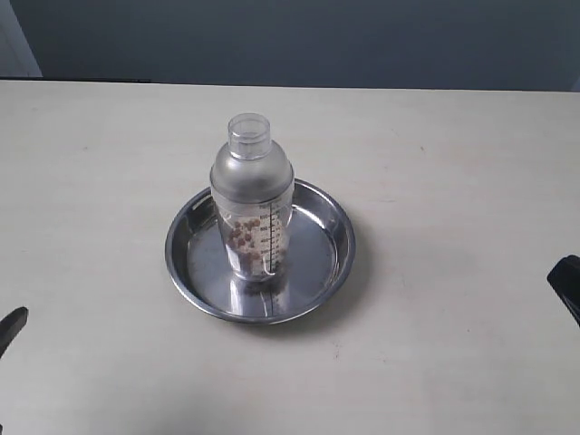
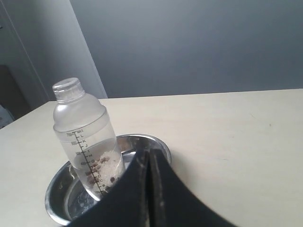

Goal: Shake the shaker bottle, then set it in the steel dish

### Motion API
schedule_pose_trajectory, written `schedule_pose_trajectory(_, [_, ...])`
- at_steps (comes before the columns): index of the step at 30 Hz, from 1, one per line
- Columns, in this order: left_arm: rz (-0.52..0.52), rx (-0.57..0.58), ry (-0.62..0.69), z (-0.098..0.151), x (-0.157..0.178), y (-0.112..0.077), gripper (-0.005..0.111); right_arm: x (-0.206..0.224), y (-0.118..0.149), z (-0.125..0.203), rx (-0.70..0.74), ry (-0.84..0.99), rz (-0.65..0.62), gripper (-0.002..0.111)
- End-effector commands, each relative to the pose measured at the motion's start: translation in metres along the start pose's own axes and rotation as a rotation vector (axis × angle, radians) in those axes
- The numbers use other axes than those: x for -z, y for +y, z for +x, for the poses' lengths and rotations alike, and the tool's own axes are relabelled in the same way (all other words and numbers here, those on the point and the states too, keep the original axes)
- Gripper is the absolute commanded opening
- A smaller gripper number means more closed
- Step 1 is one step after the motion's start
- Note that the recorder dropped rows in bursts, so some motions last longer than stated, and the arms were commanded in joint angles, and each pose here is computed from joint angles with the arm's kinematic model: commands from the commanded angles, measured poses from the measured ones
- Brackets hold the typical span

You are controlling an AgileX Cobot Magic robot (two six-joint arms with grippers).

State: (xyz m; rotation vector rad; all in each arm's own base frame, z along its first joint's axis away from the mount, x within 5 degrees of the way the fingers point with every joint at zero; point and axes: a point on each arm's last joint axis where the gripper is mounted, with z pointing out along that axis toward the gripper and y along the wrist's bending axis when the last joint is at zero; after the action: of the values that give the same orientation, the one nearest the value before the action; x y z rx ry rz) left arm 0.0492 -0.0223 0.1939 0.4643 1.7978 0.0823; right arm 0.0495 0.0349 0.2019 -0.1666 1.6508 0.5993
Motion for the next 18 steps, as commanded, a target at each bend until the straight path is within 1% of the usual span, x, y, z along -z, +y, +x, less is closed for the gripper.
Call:
schedule_pose_trajectory(1, [0.012,-0.007,0.013,0.002,0.000,-0.002,0.061,0.000,0.000,0.000,0.001,-0.003,0.000,-0.001])
schedule_pose_trajectory(3, [0.011,-0.029,0.018,0.003,0.000,-0.002,0.061,0.000,0.000,0.000,0.001,-0.001,-0.002,-0.001])
schedule_pose_trajectory(5, [0.011,-0.087,0.036,0.004,0.000,-0.001,0.061,0.000,0.000,0.000,0.001,-0.001,-0.002,-0.001])
schedule_pose_trajectory(8, [0.041,-0.084,0.052,0.006,0.000,-0.004,0.059,0.000,0.000,0.000,0.001,-0.001,-0.002,-0.001])
schedule_pose_trajectory(10, [0.034,-0.071,0.040,0.005,0.000,-0.004,0.050,0.000,0.000,0.000,0.001,-0.001,-0.002,-0.001])
schedule_pose_trajectory(12, [0.003,-0.045,0.002,0.001,0.000,-0.001,0.035,0.000,0.000,0.000,0.001,-0.001,-0.002,-0.001])
schedule_pose_trajectory(15, [-0.089,-0.024,-0.063,-0.005,0.000,0.007,0.018,0.000,0.000,0.000,0.001,-0.001,-0.002,-0.001])
schedule_pose_trajectory(18, [-0.189,-0.031,-0.100,-0.006,0.001,0.016,0.008,0.000,0.000,0.000,0.001,-0.001,-0.002,-0.001])
